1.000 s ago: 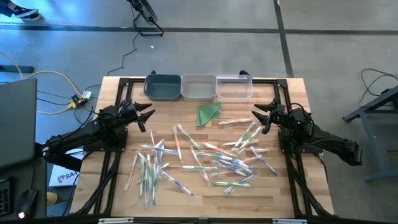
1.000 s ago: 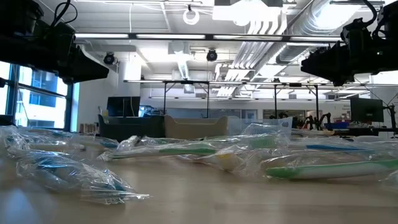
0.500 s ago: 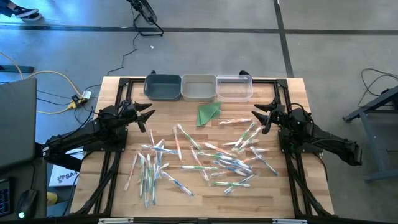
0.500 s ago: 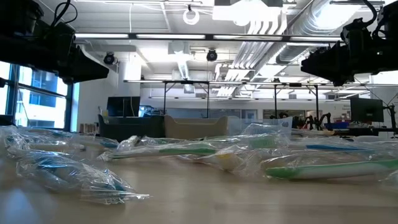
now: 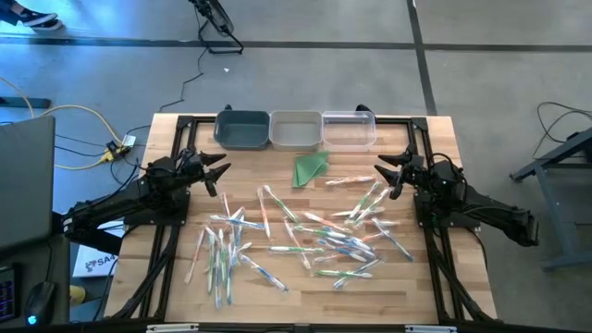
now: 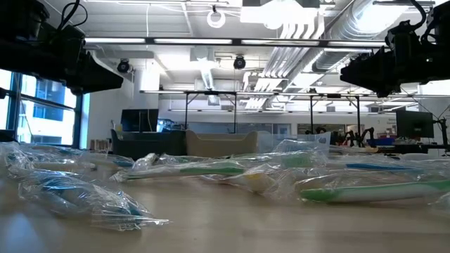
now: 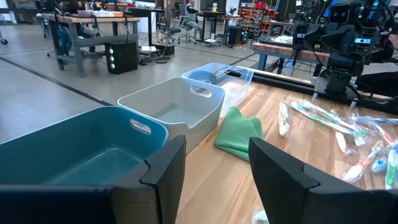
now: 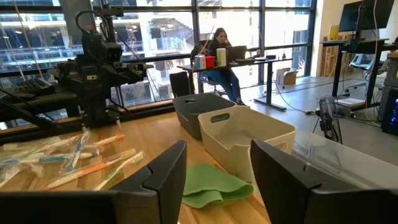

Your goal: Pick & Place Toothbrushes

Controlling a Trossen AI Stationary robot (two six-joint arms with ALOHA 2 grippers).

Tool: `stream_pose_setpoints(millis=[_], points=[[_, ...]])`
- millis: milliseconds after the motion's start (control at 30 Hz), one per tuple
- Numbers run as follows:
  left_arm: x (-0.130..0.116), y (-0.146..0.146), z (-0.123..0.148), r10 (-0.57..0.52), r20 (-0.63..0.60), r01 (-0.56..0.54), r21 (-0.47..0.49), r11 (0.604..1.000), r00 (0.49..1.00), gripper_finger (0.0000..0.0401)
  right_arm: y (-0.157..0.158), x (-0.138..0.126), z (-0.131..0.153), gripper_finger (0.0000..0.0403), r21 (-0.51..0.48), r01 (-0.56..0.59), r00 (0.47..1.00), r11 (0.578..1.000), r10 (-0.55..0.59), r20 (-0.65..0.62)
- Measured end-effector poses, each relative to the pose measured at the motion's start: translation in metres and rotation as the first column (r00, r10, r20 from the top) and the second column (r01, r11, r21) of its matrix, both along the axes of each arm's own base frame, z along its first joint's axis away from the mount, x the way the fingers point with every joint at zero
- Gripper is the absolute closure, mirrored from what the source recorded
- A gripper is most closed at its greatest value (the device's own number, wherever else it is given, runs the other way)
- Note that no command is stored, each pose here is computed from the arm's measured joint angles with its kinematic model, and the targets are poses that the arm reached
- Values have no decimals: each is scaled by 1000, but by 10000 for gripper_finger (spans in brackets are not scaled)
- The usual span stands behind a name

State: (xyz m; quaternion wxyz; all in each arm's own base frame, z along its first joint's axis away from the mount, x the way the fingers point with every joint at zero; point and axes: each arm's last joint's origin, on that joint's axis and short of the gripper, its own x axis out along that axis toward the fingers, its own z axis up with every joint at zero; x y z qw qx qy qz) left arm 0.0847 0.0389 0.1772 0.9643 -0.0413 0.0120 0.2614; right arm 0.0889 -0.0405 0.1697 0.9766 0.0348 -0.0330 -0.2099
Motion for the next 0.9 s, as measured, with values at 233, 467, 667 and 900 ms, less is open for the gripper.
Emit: stream_pose_setpoints(millis=[233,467,667,900], points=[[0,0,0,0,0,0,0,1000,1000,230,0,0,0,231,0,0,1000,1000,0,0],[0,0,0,0,0,0,0,1000,1000,230,0,0,0,231,0,0,1000,1000,0,0],[0,0,0,0,0,0,0,1000,1000,230,0,0,0,231,0,0,1000,1000,0,0],[0,0,0,0,1,0,0,1000,1000,230,0,0,0,231,0,0,1000,1000,0,0]])
